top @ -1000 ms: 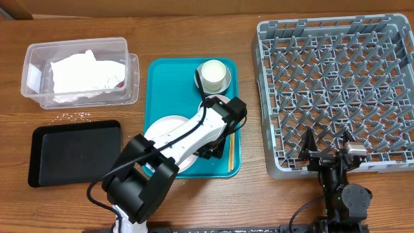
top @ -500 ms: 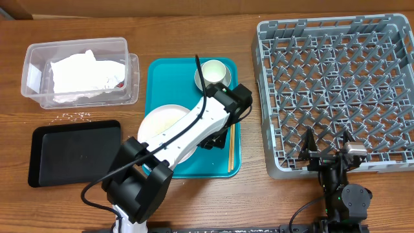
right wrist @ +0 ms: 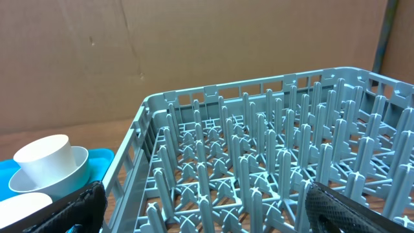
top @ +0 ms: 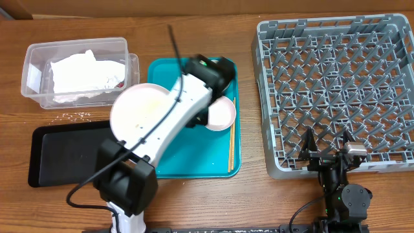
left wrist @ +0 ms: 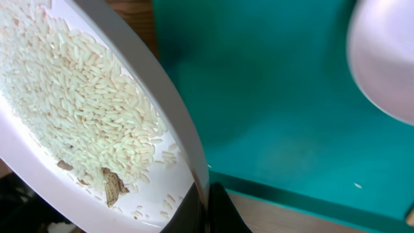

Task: Sort waste into correct bins and load items into the dishwasher
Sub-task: 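Lift the plate left and tilt it to dump rice over the black tray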

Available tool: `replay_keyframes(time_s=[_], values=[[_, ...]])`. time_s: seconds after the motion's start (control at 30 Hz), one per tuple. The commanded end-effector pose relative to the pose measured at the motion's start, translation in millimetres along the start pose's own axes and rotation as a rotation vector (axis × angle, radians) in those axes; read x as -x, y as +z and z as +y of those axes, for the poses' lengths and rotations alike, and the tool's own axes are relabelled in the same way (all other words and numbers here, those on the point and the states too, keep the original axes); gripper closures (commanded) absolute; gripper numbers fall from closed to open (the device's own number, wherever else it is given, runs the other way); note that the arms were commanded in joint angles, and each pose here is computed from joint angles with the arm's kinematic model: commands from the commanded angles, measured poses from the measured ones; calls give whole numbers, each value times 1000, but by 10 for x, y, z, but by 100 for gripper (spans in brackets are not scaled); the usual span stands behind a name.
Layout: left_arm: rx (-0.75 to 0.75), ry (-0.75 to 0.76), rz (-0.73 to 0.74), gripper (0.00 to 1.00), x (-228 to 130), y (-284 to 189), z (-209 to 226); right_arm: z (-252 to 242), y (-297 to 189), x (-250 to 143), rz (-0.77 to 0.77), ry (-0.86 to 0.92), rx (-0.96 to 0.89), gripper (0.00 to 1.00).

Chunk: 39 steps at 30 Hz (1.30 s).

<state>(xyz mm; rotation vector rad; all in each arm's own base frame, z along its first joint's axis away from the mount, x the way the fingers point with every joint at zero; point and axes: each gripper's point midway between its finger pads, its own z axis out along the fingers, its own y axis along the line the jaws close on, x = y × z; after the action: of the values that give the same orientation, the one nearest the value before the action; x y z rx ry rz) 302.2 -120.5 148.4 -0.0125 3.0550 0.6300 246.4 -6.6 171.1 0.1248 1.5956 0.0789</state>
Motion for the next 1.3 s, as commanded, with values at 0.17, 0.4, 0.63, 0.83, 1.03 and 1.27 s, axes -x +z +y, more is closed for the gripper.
replay_keyframes(time_s=[0.17,0.4,0.63,0.83,1.03,1.27], values=[[-46,-243,38,96,205,71,638,-2,1,-14,-5,-4,2,0],[-159,-372,111,96,252,216,993,-2,1,-14,-5,-4,2,0],[-327,-419,148,96,308,295,1167,-1,1,-14,-5,-4,3,0],[-383,-482,173,96,297,374,1379,-1,1,-14,-5,-4,3,0],[-514,-498,173,96,347,377,1421,-2,1,-14,-5,-4,2,0],[-536,-540,175,96,342,437,1573,-1,1,-14,-5,-4,3,0]])
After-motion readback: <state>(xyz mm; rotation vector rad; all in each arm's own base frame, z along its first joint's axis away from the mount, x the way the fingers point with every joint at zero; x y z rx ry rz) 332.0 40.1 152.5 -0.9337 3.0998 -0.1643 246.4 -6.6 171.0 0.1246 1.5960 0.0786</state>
